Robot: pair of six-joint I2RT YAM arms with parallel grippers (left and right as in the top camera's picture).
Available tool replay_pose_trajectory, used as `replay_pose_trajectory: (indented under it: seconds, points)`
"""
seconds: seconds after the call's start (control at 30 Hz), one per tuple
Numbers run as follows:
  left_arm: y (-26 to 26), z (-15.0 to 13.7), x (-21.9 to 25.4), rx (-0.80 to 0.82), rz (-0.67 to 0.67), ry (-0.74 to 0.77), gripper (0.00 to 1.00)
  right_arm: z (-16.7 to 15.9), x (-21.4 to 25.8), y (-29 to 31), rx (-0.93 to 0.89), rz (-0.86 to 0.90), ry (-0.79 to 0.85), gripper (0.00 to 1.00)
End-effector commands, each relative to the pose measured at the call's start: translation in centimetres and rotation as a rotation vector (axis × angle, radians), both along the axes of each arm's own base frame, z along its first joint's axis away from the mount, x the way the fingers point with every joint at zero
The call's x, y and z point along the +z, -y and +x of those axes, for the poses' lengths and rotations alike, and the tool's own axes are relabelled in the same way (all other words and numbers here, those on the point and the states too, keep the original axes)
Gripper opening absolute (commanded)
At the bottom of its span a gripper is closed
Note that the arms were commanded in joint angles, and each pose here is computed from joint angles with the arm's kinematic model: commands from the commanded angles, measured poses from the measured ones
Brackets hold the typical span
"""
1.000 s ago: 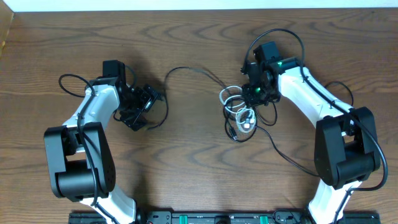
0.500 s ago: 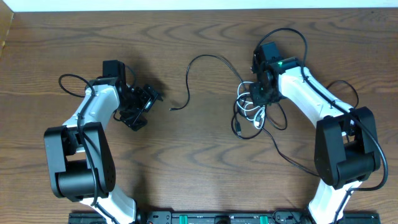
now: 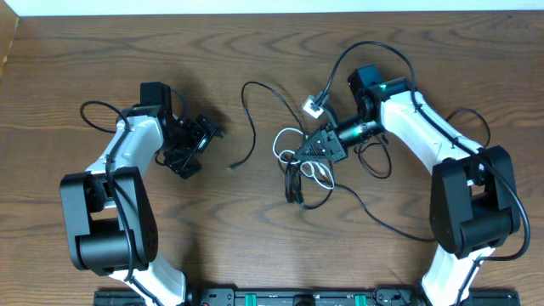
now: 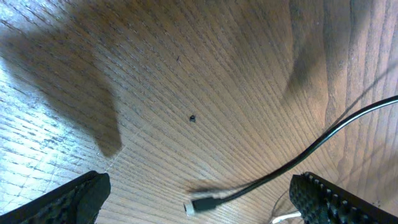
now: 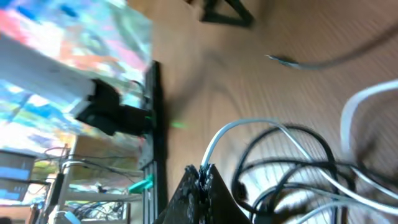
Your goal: Untangle cables
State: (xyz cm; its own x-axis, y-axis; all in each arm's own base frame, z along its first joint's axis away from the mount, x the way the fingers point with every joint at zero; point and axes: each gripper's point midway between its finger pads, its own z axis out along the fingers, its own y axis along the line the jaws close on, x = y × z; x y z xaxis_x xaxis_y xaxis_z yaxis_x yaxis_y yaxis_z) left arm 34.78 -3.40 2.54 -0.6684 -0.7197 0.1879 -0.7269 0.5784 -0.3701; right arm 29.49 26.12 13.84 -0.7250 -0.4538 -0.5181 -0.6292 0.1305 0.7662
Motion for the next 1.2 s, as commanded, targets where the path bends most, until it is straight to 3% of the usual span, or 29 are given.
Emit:
replay_pose_trajectory:
  seconds: [0.0, 0.3, 0.43, 0.6, 0.73, 0.93, 1.17]
  points:
    - [-0.3, -0.4, -0.6, -0.003, 0.016, -0.018, 0.98, 0.3, 3.4, -0.1, 0.018, 0.196, 0.084, 0.01]
    - [-0.3, -0.4, -0.6, -0.003, 0.016, -0.018, 0.98, 0.3, 3.5, -0.2, 0.014, 0.202, 0.069, 0.01]
    - [-0.3, -0.4, -0.6, -0.003, 0.016, -0.018, 0.98, 0.3, 6.4, -0.6, -0.003, 0.350, -0.016, 0.01]
    - [-0.3, -0.4, -0.6, -0.003, 0.016, -0.018, 0.98, 2.4, 7.9, -0.7, -0.045, 0.352, -0.150, 0.01]
    - [-0.3, -0.4, -0.6, -0.003, 0.016, -0.018, 0.98, 3.8, 9.7, -1.2, -0.055, 0.335, -0.165, 0.01]
    - [-0.3, -0.4, -0.6, -0.003, 0.016, -0.018, 0.98, 5.6, 14.2, -1.5, -0.119, 0.279, -0.037, 0.01]
    - [-0.3, -0.4, -0.6, -0.003, 0.016, -0.018, 0.98, 5.8, 21.3, -0.7, -0.265, 0.254, 0.234, 0.01]
